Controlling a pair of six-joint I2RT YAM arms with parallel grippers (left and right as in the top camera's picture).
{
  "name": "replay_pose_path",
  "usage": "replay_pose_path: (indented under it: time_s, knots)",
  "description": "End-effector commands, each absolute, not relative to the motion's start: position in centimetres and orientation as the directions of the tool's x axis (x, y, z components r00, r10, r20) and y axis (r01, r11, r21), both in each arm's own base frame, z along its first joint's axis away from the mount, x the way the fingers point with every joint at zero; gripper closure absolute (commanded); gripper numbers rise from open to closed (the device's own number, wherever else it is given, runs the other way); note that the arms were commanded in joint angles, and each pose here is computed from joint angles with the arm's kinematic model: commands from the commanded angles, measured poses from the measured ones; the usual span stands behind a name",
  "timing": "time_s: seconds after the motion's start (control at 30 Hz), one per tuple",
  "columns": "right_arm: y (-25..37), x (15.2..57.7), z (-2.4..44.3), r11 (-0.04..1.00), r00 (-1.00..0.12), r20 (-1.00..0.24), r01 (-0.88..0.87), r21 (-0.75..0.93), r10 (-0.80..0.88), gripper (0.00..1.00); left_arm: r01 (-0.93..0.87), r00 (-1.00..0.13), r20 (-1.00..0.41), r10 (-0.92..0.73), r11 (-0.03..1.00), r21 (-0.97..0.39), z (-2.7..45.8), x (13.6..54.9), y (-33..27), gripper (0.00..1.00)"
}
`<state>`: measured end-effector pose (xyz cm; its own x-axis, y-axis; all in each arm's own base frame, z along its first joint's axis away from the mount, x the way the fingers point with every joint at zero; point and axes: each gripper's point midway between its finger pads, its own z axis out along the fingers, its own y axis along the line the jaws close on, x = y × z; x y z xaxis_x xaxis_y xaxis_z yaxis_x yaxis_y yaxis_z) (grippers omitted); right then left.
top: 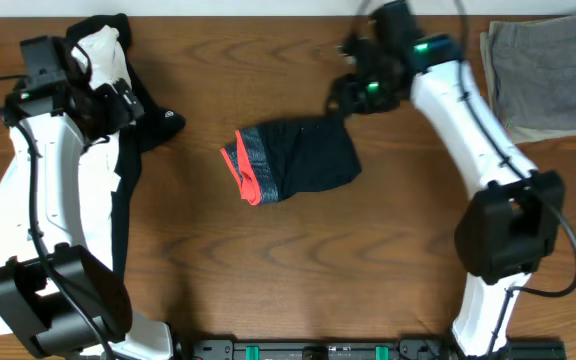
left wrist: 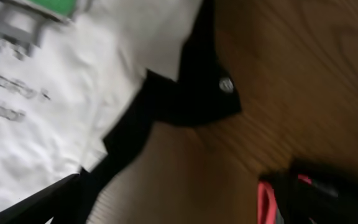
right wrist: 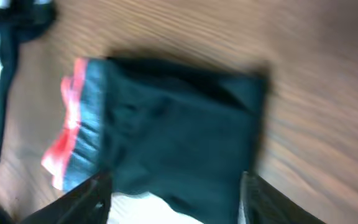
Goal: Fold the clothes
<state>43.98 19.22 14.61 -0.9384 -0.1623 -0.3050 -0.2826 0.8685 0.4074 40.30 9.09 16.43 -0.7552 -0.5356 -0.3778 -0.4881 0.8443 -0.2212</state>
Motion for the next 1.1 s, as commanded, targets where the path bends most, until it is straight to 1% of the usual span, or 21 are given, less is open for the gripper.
replay_pose_path:
  time_s: [0.0,0.03,0.13,0.2,0.27,0.3,0.4,0.57,0.77,0.93,1.07]
  knots:
    - [16.2,44.4,15.8,0.882,-0.946,-0.305,-0.234,0.409,-0.109,0.33,-0.447,-0.796,-0.325,-0.511,0.858,-0.254,15.6,39.4,6.4,0.02]
    - [15.2,44.5,15.7,0.888,-0.952,-0.294,-0.211,0.409,-0.091,0.32,-0.438,-0.807,-0.314,-0.501,0.863,-0.25,15.3,39.2,5.9,0.02]
    - [13.2,44.6,15.5,0.897,-0.961,-0.273,-0.166,0.409,-0.053,0.22,-0.383,-0.852,-0.285,-0.439,0.894,-0.233,13.9,38.7,3.9,0.02]
    - [12.6,44.7,15.5,0.899,-0.961,-0.274,-0.161,0.407,-0.048,0.14,-0.338,-0.88,-0.269,-0.39,0.915,-0.22,13.0,38.4,2.6,0.02]
    - [12.3,44.8,15.4,0.9,-0.958,-0.281,-0.174,0.399,-0.061,0.04,-0.301,-0.902,-0.252,-0.35,0.93,-0.212,12.0,38.3,1.4,0.02]
    - [12.1,44.8,15.3,0.904,-0.958,-0.28,-0.176,0.389,-0.065,0.01,-0.286,-0.91,-0.247,-0.333,0.936,-0.207,11.5,38.3,1.0,0.02]
    - [11.1,44.6,14.7,0.928,-0.962,-0.266,-0.157,0.338,-0.066,0.01,-0.25,-0.927,-0.235,-0.294,0.947,-0.2,10.2,38.4,-0.2,0.02]
    - [10.8,43.8,13.9,0.934,-0.971,-0.229,-0.141,0.328,-0.066,0.01,-0.201,-0.948,-0.21,-0.239,0.961,-0.188,8.7,38.5,-1.2,0.02]
    - [9.9,43.8,13.3,0.953,-0.973,-0.222,-0.127,0.276,-0.065,0.01,-0.009,-0.959,-0.272,-0.079,0.968,-0.249,9.1,39.6,-3.0,0.02]
    - [8.0,44.1,13.1,0.971,-0.973,-0.225,-0.097,0.217,-0.047,0.01,0.029,-0.961,-0.275,-0.039,0.971,-0.239,8.9,39.4,-3.0,0.02]
    - [6.5,44.3,13.0,0.974,-0.975,-0.222,-0.062,0.217,-0.013,0.01,0.045,-0.966,-0.257,-0.018,0.97,-0.238,8.2,39.3,-3.1,0.02]
